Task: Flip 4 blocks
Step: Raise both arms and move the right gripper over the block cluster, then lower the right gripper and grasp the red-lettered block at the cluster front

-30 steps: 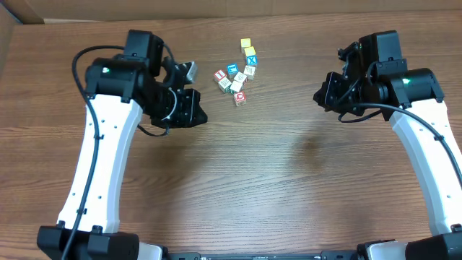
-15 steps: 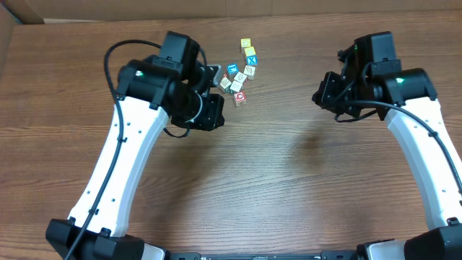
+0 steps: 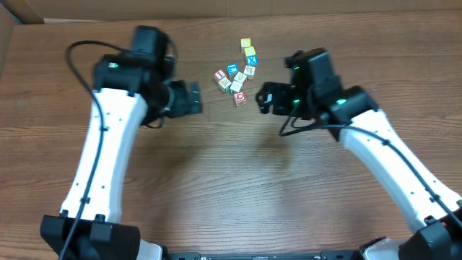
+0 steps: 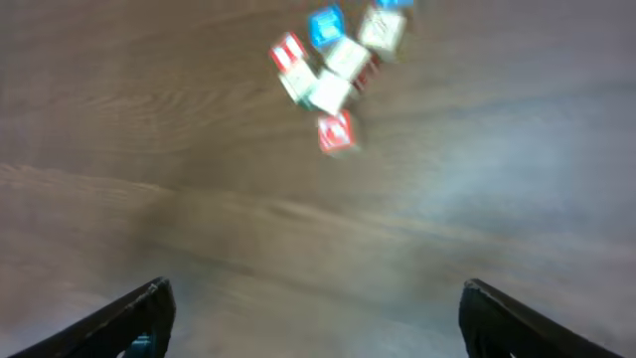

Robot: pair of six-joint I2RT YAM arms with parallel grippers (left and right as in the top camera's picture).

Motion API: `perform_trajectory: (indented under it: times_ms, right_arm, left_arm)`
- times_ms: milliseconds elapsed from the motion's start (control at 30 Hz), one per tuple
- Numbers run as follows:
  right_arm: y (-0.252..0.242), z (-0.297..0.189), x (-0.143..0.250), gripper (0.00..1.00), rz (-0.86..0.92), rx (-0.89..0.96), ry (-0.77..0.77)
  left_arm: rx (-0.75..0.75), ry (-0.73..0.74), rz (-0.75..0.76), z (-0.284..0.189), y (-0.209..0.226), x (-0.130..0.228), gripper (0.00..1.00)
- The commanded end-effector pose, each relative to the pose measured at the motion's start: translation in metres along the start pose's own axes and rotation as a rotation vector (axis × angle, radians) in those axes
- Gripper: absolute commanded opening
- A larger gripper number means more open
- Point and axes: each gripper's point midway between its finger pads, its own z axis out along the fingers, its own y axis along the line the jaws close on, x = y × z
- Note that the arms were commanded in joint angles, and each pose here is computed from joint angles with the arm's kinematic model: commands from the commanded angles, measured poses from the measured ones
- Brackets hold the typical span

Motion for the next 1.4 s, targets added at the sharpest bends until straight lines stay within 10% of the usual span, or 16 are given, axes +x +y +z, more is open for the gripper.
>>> perform_trajectory:
  times_ms: [0,700,1067,1367]
  right_arm:
    - [0.001,0.020,-0.005,0.92,-0.094,0.086,-0.061]
    - [0.003,0.166,0.008,0.80,-0.172,0.124,-0.143]
    - [-0.010,0.181,0.014,0.59,-0.171,0.166,-0.144]
    - [-0.006,0.185,0.010,0.71,-0.229,0.154,-0.160]
  left_arm:
    - [-0.038,-0.007,-0.069,-0.001,0.018,-0.006,1.00]
    - [-0.227,-0.048,-0.159,0.016,0.057,-0.011,1.00]
    - [-0.226,-0.028,-0.159,0.037,0.059,-0.005,1.00]
    - [-0.215,-0.038,-0.159,0.037,0.057,-0.008,1.00]
